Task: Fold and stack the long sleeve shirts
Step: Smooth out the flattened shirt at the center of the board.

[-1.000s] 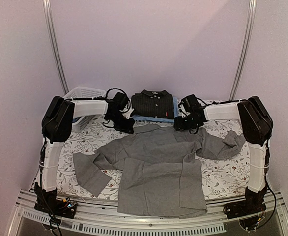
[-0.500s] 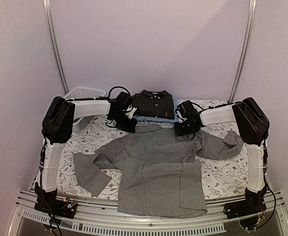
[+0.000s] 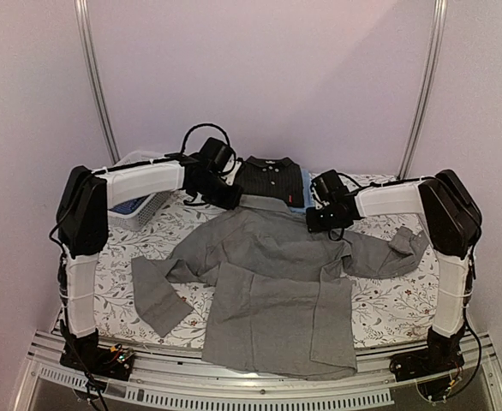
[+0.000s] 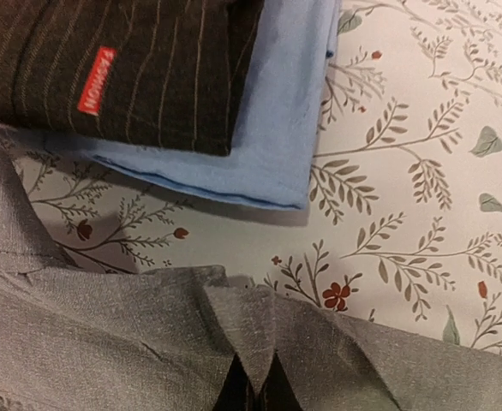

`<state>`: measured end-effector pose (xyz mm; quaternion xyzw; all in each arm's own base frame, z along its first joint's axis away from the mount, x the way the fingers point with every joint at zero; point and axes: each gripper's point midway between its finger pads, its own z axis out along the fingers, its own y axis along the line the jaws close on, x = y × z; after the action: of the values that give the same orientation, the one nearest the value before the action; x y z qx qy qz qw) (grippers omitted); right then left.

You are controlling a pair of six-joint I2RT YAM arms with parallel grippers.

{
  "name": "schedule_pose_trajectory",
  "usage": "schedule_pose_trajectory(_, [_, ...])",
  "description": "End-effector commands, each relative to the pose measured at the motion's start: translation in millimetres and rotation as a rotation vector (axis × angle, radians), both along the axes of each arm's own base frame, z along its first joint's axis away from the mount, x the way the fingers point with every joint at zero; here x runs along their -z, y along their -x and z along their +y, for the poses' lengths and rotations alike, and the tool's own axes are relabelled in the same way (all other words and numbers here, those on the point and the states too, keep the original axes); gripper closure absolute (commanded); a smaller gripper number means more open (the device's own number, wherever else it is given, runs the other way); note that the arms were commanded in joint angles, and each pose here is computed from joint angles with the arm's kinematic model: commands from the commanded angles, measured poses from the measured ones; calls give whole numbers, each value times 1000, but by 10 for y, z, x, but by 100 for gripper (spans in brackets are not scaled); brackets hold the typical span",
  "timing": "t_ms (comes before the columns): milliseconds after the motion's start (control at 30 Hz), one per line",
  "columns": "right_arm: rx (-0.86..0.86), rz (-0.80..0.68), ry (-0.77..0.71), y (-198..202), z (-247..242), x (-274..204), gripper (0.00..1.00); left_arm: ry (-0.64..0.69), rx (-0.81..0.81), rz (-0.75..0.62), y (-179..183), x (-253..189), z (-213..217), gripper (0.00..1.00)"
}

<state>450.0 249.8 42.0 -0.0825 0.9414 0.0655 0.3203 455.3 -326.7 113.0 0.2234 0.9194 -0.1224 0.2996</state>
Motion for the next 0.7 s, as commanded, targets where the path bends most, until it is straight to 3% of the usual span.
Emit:
schedule_pose_trajectory(0, [80, -141, -1, -100, -128, -553, 100, 13, -54, -189, -185, -578, 59, 100])
schedule_pose_trajectory(133, [111, -204, 16, -272, -186, -673, 100, -8, -87, -249, -413, -738, 57, 100])
schedule_pose_trajectory(333, [132, -170, 1, -565, -250, -540, 95, -85, -173, -234, -900, -456, 128, 100])
schedule_pose_trajectory(533, [164, -141, -14, -709, -321, -526, 91, -23, -200, -261, -1226, -533, 92, 98])
schedule_pose_trajectory(567, [163, -126, -5, -705, -324, -494, 83, -10, -201, -253, -1226, -524, 88, 90])
schedule_pose_trajectory(633, [158, -104, 3, -660, -334, -469, 67, 5, -203, -239, -1198, -527, 86, 64])
schedule_pose_trajectory(667, [156, -107, -3, -626, -342, -521, 59, 9, -202, -235, -1177, -540, 88, 60])
